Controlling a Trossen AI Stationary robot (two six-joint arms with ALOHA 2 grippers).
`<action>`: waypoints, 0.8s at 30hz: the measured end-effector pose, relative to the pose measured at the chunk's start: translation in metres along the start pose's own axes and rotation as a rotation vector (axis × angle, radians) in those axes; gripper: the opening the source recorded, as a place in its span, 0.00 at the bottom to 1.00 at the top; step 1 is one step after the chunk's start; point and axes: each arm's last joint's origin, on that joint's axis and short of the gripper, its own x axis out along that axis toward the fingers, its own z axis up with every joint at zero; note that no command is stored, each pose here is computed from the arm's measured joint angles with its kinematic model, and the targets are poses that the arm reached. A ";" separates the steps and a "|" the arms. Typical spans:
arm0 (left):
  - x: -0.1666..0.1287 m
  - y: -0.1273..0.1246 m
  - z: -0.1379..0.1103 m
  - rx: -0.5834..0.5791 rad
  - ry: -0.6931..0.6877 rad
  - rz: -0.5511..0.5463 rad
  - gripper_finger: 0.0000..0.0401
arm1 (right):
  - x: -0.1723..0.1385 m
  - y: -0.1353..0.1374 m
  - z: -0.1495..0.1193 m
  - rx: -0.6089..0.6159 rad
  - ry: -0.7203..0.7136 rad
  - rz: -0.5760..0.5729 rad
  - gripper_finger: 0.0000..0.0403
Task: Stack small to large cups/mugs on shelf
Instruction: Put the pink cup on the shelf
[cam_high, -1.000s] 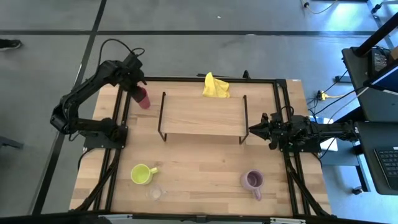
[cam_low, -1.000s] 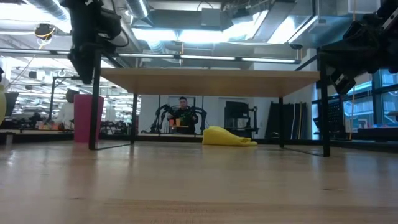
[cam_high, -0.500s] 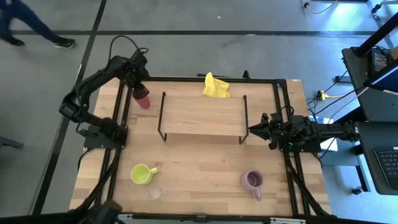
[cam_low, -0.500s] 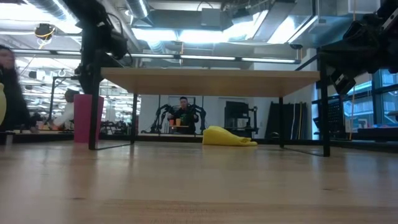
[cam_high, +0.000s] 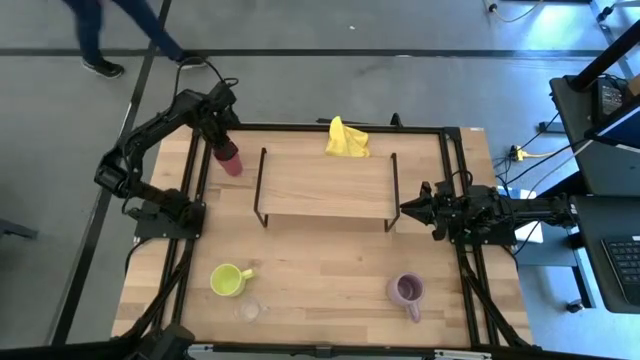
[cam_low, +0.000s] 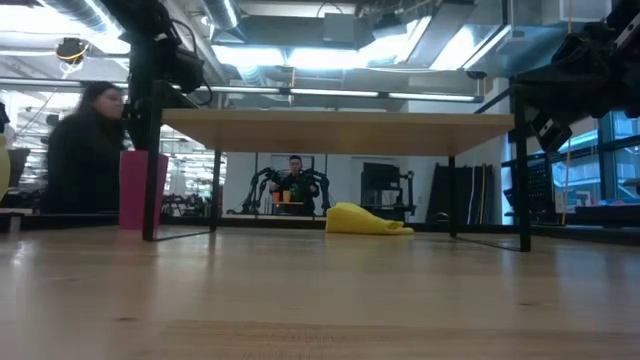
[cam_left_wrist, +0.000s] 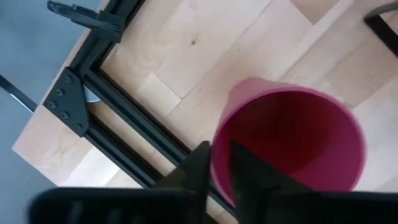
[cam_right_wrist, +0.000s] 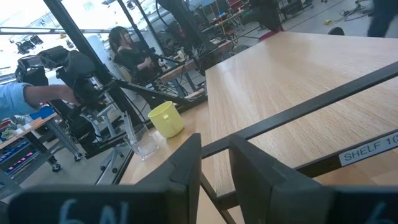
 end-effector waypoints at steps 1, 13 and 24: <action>0.000 0.000 0.000 0.005 0.002 -0.002 0.05 | 0.000 0.000 0.000 0.000 0.000 0.000 0.21; -0.009 -0.001 -0.004 0.007 0.021 -0.035 0.00 | 0.000 0.000 0.000 0.000 0.000 0.000 0.21; -0.010 0.000 -0.002 -0.012 0.002 -0.021 0.00 | 0.000 0.000 0.000 0.000 0.000 0.000 0.21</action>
